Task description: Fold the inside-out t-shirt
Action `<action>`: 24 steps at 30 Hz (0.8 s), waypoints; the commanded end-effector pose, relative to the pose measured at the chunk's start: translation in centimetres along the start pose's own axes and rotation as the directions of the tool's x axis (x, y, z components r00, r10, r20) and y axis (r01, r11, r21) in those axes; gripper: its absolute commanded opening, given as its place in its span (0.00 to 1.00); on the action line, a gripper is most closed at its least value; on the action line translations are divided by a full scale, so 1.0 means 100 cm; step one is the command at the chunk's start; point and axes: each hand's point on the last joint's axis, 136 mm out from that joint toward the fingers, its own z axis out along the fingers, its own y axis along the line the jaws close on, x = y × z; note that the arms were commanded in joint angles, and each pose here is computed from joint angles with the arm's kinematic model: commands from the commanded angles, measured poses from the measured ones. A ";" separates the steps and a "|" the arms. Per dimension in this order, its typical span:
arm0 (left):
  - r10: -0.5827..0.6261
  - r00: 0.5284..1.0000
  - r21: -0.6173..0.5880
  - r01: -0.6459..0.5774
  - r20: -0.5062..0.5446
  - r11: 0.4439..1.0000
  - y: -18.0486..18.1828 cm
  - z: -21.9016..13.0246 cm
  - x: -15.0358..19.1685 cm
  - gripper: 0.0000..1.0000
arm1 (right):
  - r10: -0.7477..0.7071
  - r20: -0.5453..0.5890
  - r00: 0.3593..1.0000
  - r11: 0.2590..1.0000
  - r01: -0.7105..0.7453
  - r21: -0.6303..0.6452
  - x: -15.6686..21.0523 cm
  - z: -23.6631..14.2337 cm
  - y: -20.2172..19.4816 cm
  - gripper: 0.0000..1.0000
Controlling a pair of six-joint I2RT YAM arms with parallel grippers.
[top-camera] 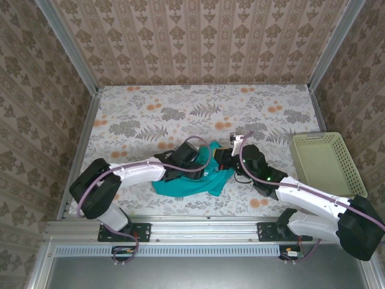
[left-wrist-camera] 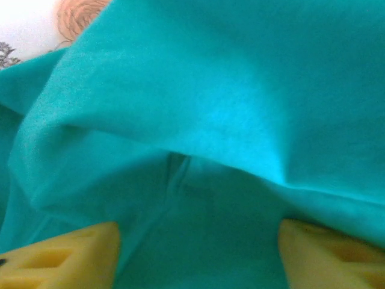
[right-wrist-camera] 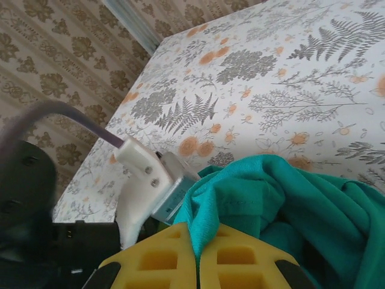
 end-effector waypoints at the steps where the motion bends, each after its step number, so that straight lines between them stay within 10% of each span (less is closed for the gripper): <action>1: -0.029 1.000 -0.032 0.029 0.003 0.999 0.008 0.004 -0.004 0.49 | 0.018 0.052 0.998 0.997 -0.022 0.077 -0.007 -0.010 -0.015 0.00; 8: -0.086 0.991 -0.065 0.093 0.107 0.993 0.029 -0.020 -0.018 0.01 | 0.133 0.015 0.991 0.938 -0.131 0.320 0.022 -0.019 -0.075 0.08; 24: -0.043 0.964 0.024 0.039 0.263 0.999 0.021 -0.075 -0.022 0.00 | 0.036 -0.318 0.948 0.924 0.090 0.372 0.024 0.001 -0.087 0.77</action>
